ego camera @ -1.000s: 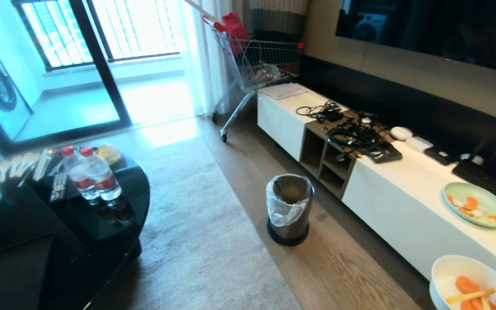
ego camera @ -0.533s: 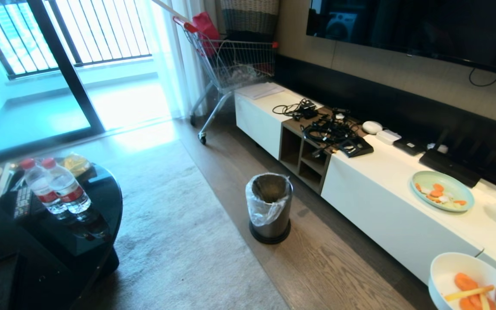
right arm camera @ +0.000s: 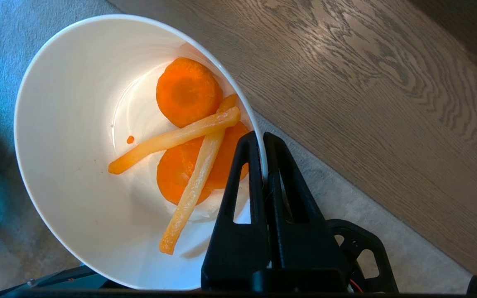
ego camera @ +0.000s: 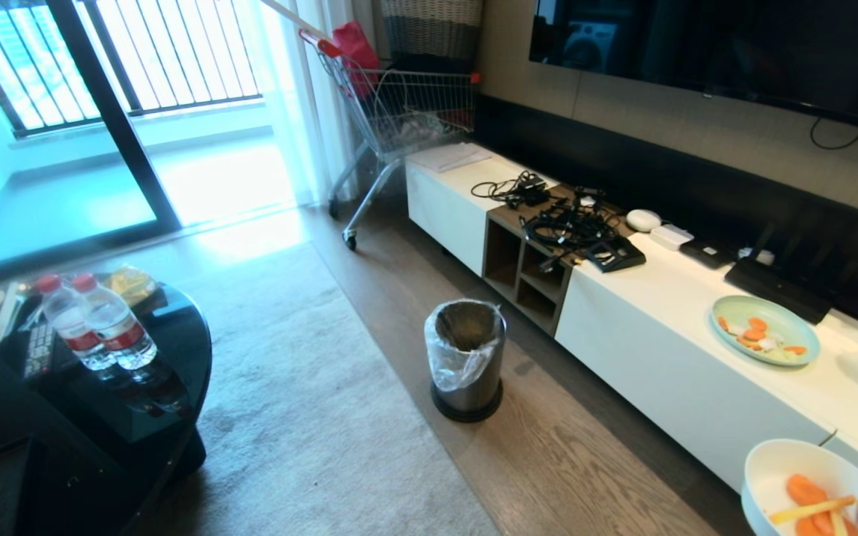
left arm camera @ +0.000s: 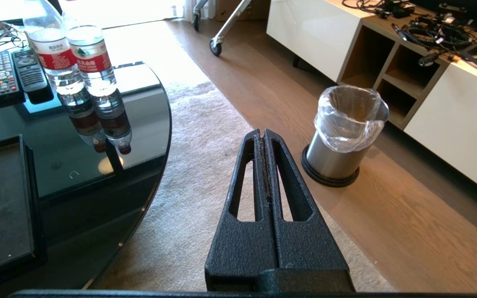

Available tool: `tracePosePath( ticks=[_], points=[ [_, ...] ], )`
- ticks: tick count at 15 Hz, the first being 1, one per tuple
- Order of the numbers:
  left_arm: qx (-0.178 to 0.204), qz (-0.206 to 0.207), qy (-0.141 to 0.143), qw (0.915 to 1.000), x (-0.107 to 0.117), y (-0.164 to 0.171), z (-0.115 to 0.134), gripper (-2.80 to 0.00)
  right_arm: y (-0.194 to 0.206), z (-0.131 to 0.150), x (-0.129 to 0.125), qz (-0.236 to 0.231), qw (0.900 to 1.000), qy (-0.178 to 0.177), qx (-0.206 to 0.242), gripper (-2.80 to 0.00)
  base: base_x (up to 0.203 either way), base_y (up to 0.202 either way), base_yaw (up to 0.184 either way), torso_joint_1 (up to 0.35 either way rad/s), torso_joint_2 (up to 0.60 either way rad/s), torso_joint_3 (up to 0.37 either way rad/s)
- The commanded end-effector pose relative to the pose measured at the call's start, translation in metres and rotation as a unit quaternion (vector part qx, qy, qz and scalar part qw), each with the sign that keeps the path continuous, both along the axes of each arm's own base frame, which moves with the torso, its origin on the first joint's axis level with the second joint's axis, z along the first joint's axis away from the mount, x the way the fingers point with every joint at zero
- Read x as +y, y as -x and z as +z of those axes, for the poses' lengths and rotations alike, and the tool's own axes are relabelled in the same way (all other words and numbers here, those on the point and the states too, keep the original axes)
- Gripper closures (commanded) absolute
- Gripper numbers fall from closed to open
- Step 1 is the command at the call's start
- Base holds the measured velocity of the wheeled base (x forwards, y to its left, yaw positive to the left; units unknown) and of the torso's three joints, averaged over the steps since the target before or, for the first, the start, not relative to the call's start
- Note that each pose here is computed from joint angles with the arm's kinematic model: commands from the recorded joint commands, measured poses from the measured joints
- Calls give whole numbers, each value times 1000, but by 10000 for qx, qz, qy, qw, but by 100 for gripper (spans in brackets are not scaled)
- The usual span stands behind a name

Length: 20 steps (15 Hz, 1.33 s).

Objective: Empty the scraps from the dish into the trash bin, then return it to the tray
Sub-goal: Move the bowl over the trash can

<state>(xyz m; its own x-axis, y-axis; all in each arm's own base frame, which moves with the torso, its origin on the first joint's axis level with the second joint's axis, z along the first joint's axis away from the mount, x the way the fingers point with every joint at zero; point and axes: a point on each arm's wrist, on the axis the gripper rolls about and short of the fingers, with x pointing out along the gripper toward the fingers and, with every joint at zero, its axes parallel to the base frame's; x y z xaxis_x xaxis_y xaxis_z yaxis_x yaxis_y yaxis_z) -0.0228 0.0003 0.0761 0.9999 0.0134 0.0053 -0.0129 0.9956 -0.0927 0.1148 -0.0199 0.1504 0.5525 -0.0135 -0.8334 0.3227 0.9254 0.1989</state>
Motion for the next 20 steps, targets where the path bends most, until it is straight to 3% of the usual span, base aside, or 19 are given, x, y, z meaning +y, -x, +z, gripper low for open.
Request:
tracePosePath(
  ticks=[1, 10, 20],
  points=[
    [-4, 2, 4, 10000, 0, 0, 0, 0, 3, 1, 2, 43, 10000, -4, -29, 0, 0, 0, 0, 0, 0, 0],
    [-4, 2, -4, 10000, 0, 0, 0, 0, 9, -3, 3, 52, 10000, -7, 5, 0, 0, 0, 0, 0, 0, 0],
    [3, 2, -4, 10000, 0, 0, 0, 0, 9, -3, 3, 64, 10000, -4, 5, 0, 179, 0, 1, 4, 3, 4]
  ],
)
